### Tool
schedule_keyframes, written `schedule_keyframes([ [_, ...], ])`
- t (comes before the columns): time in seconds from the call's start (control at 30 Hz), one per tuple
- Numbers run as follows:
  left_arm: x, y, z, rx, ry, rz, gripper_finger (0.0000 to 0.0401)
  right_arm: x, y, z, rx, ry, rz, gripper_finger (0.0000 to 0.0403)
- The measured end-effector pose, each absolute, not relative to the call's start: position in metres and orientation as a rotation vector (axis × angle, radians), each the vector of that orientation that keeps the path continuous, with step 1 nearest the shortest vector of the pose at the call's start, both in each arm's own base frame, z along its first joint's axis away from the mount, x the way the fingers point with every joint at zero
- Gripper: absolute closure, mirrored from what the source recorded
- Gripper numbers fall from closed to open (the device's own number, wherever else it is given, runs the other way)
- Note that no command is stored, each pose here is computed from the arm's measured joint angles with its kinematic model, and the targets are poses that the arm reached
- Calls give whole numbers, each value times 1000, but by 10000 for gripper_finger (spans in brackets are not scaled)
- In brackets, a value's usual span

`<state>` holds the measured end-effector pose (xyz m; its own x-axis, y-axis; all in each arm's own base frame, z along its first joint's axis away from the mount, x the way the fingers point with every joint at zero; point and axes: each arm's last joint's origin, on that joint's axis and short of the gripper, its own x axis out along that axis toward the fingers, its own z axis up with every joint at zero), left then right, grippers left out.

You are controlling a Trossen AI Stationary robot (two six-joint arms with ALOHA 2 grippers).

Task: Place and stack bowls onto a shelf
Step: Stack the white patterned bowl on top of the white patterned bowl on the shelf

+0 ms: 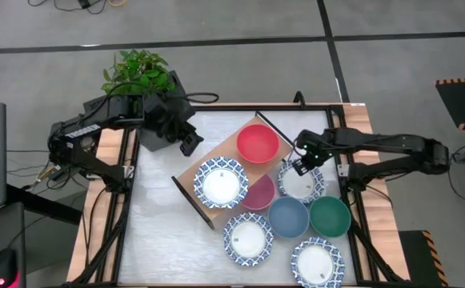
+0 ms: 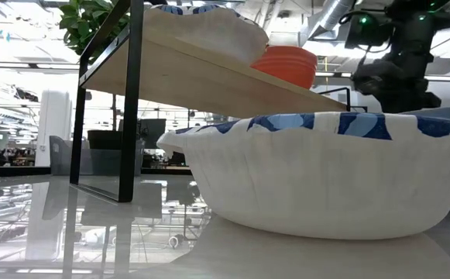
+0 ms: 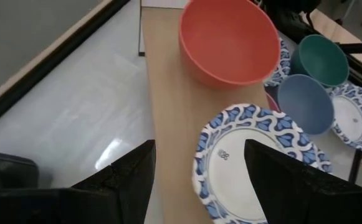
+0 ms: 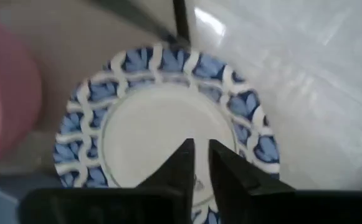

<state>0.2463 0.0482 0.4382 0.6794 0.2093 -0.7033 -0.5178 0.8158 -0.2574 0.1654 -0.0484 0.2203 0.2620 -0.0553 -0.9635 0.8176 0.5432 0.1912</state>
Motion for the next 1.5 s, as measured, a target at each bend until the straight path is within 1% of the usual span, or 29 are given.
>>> schedule_keyframes([
  [0.13, 246, 52, 438, -452, 720, 416, 172, 168, -53, 215, 826, 1200, -670, 257],
  [0.27, 245, 53, 438, -439, 722, 413, 172, 164, -61, 208, 836, 1272, -774, 180],
  [0.33, 245, 53, 438, -436, 723, 412, 172, 160, -64, 204, 826, 1334, -843, 151],
  [0.4, 245, 52, 438, -436, 723, 411, 172, 156, -64, 202, 819, 1396, -875, 135],
  [0.47, 245, 52, 438, -436, 724, 411, 172, 155, -62, 201, 813, 1423, -878, 129],
  [0.57, 245, 52, 438, -436, 723, 412, 172, 157, -57, 201, 806, 1407, -884, 128],
  [0.67, 245, 53, 438, -436, 724, 412, 172, 156, -50, 201, 798, 1386, -929, 127],
  [0.77, 245, 53, 438, -436, 723, 413, 172, 147, -41, 190, 842, 1370, -980, 127],
  [0.87, 246, 53, 438, -430, 718, 425, 172, 138, -35, 184, 898, 1319, -1021, 127],
  [0.97, 246, 53, 439, -428, 704, 427, 172, 135, -32, 187, 932, 1228, -1002, 127],
  [1.1, 247, 53, 439, -433, 700, 428, 172, 133, -32, 190, 947, 1194, -1002, 127],
  [1.37, 247, 53, 439, -453, 698, 437, 172, 141, -34, 178, 929, 1274, -1055, 128],
  [1.5, 246, 53, 439, -453, 700, 438, 172, 145, -33, 171, 893, 1326, -1069, 143],
])
